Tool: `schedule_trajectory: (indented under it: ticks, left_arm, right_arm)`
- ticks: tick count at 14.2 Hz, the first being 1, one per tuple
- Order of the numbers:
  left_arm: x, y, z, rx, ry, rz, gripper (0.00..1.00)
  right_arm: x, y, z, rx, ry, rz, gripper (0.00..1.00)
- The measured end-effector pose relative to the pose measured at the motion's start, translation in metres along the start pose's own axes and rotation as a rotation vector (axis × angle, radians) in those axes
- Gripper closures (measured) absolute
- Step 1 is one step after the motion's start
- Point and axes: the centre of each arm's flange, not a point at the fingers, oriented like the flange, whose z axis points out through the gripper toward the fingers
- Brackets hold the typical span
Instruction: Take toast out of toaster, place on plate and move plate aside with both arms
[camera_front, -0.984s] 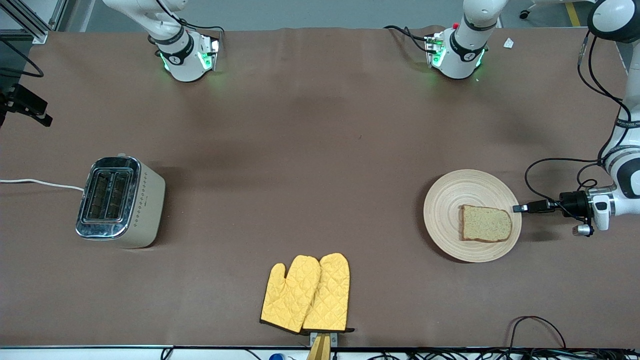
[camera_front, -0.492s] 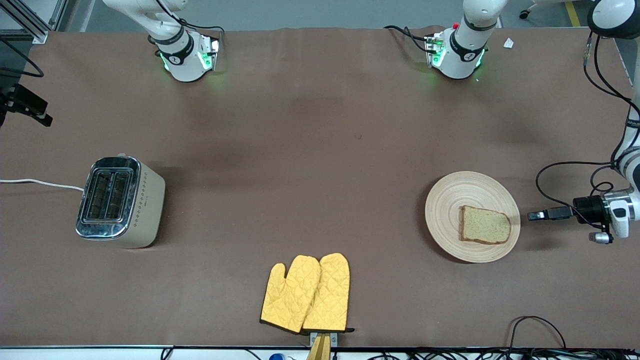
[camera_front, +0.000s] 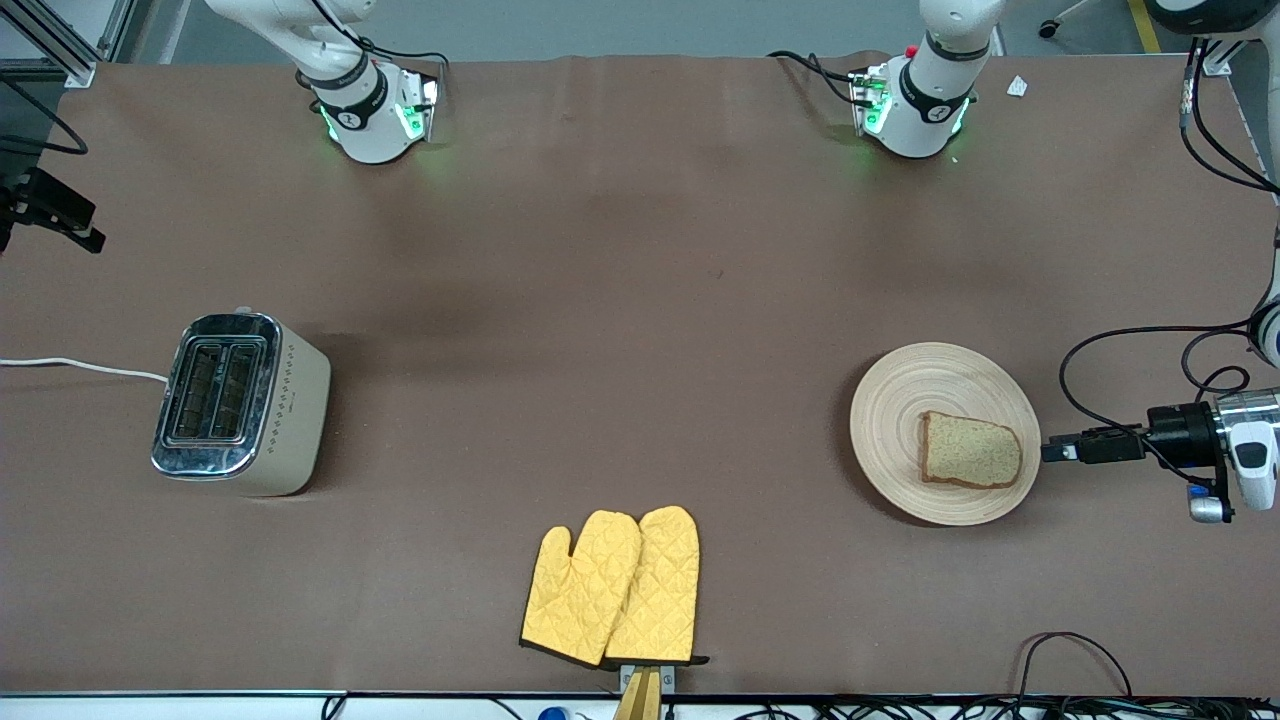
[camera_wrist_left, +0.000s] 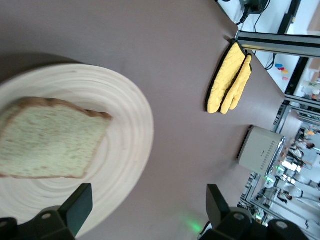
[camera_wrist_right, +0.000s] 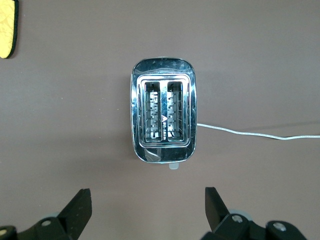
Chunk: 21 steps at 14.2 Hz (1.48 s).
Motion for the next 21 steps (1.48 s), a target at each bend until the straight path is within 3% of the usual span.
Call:
schedule_trajectory:
  ticks: [5,10,13,15,17,21]
  left_arm:
    - [-0.026,0.112,0.033,0.238,0.058,-0.011,0.0]
    - [-0.085,0.216,0.036,0.443,0.14,0.032,0.0]
    - [-0.133,0.254,0.035,0.726,0.158,0.139,0.0]
    - [-0.165,0.275,0.02,0.849,0.184,0.177,0.0]
    - [-0.189,0.287,-0.012,0.901,0.22,0.207,0.0]
    - [-0.229,0.274,-0.073,0.926,0.193,0.28,0.0]
  right_arm:
    - [0.0,0.0,0.0,0.0,0.0,0.0,0.0]
    - [0.0,0.0,0.0,0.0,-0.001,0.0,0.0]
    - [0.0,0.0,0.001,0.0,-0.001,0.0,0.0]
    - [0.0,0.0,0.001,0.0,-0.001,0.0,0.0]
    - [0.0,0.0,0.001,0.0,-0.002,-0.001,0.0]
    - [0.0,0.0,0.001,0.0,-0.002,-0.001,0.0]
